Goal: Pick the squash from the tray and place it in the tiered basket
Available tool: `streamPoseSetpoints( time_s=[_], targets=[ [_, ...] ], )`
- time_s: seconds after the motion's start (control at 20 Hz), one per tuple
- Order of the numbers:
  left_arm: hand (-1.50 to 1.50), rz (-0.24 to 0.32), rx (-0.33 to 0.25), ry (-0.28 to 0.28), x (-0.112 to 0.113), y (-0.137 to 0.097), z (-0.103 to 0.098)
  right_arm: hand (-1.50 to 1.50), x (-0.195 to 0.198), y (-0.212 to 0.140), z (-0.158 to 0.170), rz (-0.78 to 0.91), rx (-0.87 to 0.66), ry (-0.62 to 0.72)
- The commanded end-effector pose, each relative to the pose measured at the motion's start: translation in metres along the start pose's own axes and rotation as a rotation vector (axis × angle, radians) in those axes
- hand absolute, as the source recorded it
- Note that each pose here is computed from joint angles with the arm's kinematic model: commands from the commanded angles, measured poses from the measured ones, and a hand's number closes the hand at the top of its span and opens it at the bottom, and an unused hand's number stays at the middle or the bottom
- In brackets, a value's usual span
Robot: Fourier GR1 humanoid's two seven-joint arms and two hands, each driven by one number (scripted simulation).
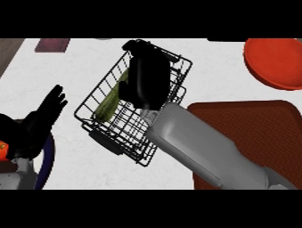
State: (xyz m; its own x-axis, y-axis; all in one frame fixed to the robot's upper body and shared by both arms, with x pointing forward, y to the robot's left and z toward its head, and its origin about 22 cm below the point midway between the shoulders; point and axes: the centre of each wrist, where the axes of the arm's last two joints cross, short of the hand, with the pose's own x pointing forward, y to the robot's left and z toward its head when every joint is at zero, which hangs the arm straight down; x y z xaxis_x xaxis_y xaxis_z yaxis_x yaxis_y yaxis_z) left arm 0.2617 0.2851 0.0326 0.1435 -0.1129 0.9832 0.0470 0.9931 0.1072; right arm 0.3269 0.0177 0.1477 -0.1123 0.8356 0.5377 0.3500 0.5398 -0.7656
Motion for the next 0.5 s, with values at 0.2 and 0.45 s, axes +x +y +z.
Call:
streamPoseSetpoints(
  time_s=[0.2, 0.45],
  targets=[
    [0.0, 0.005, 0.003, -0.016, 0.008, 0.013, -0.001, -1.5, 0.016, -0.016, -0.007, -0.252, -0.078, 0.116],
    [0.0, 0.003, 0.005, -0.012, 0.014, -0.001, -0.003, -1.5, 0.004, -0.028, -0.014, -0.46, -0.136, 0.168]
  ],
)
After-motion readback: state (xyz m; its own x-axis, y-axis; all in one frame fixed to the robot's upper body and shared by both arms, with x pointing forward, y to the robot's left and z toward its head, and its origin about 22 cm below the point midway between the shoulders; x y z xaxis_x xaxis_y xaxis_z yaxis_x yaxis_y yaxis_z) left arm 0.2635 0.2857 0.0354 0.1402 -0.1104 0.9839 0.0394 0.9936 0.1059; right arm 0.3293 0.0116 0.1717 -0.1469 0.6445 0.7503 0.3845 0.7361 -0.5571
